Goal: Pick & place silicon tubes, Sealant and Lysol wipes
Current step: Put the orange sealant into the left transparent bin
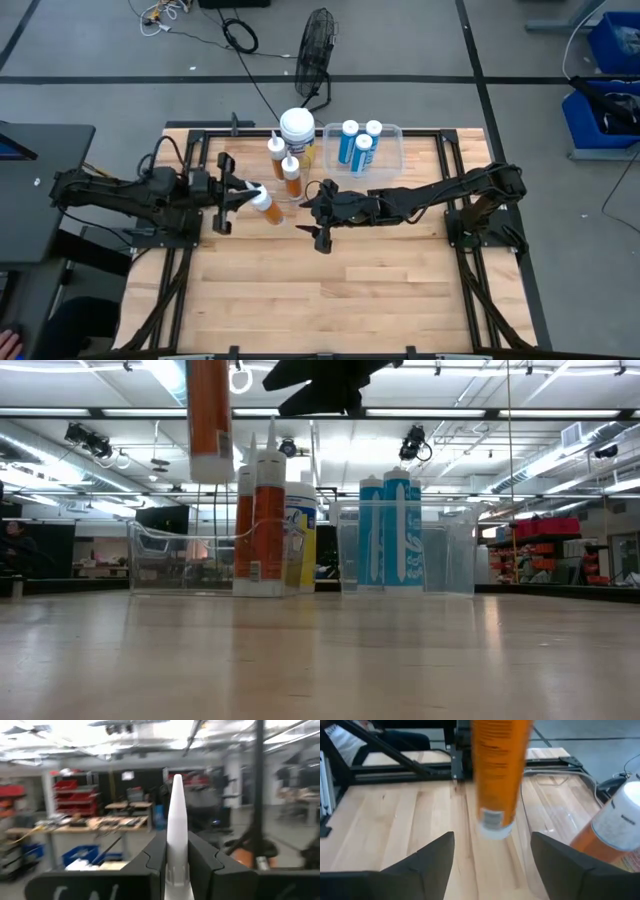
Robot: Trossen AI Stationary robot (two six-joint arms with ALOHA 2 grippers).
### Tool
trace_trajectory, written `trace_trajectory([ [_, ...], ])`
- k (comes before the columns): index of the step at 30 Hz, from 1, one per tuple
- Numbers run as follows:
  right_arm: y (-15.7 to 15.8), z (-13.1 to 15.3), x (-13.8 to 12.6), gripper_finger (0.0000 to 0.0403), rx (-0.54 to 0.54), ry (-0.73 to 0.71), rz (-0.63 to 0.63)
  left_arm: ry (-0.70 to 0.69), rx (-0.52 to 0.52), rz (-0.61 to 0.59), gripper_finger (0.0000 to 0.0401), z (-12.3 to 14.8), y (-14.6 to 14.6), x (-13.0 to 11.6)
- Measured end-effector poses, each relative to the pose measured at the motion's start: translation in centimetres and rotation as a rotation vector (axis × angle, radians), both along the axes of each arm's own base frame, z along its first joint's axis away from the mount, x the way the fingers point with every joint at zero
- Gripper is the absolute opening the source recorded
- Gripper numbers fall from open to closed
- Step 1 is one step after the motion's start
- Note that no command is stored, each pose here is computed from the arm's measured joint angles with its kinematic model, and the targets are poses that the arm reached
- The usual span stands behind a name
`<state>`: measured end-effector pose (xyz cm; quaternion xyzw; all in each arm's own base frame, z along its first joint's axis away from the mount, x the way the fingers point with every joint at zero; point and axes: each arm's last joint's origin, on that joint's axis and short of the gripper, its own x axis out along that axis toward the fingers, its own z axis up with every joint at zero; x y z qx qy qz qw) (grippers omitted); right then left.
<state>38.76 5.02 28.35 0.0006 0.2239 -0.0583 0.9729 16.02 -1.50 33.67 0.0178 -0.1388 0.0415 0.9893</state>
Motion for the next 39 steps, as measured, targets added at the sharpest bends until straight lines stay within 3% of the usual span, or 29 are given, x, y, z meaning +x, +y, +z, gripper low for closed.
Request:
trace_trajectory([
  [10,0.3,-0.6,-0.5,0.0247,-0.001,0.075,0.003,0.040,0.012,0.215,0.0054,-0.2,0.7,0.0],
  [18,0.4,0.7,-1.3,0.0235,-0.006,0.062,0.012,0.105,0.007,0.373,0.0054,-1.2,1.8,0.8],
  [28,0.8,2.1,-2.5,0.0222,-0.015,0.042,0.027,0.144,-0.017,0.473,0.0053,-2.0,4.7,1.9],
  [34,1.2,2.6,-3.1,0.0215,-0.016,0.043,0.039,0.197,-0.050,0.413,0.0052,-3.2,6.0,3.1],
  [39,1.1,2.6,-3.2,0.0214,-0.018,0.058,0.039,0.237,-0.062,0.451,0.0052,-4.0,6.8,3.9],
])
